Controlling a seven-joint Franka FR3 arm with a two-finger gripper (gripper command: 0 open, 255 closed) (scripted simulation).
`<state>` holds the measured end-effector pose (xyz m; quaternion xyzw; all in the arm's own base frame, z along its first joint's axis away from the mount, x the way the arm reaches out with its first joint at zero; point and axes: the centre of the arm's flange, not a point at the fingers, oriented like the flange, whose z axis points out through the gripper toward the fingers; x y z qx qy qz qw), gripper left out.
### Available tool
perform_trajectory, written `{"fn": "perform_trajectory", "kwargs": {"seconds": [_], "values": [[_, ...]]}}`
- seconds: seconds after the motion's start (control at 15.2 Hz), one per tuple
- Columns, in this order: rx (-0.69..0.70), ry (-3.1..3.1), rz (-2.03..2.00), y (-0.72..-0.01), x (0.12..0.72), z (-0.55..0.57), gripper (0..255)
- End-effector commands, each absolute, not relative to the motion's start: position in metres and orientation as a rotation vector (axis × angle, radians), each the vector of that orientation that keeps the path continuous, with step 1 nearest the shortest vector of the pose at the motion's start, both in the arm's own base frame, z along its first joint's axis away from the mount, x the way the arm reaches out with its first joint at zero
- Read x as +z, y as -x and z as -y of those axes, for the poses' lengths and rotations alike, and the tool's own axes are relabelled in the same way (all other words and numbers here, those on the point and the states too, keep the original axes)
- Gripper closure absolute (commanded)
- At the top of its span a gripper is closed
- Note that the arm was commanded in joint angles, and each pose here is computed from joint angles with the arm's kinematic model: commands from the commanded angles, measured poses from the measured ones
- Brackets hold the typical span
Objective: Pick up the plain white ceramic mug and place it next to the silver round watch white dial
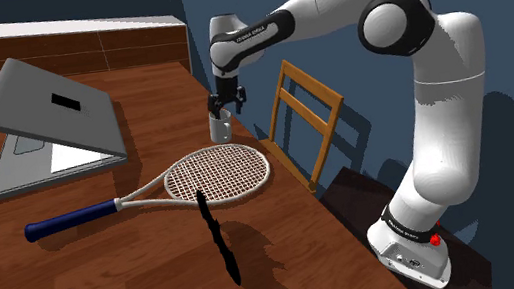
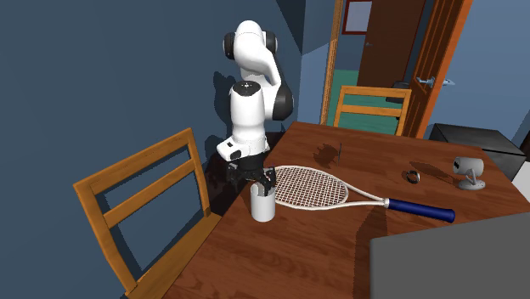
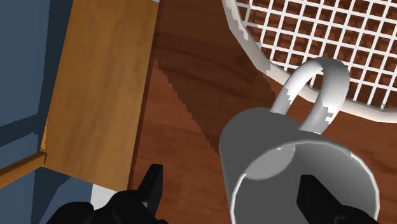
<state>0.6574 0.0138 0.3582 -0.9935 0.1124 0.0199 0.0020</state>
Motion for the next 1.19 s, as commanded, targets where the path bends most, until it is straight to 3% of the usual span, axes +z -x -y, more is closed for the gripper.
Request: {"fn": "perform_trajectory", "kwargs": {"seconds": [0.0,0.53,0.59,1.12], "values": [[0.062,3.117,-0.352,-0.6558,0.3505,-0.0140,0],[0.062,3.117,-0.352,-0.6559,0.3505,-0.0140,0],[0.062,3.117,-0.352,-0.6559,0.3505,-0.0140,255],[0.062,3.117,-0.352,-0.6559,0.3505,-0.0139,255]]}}
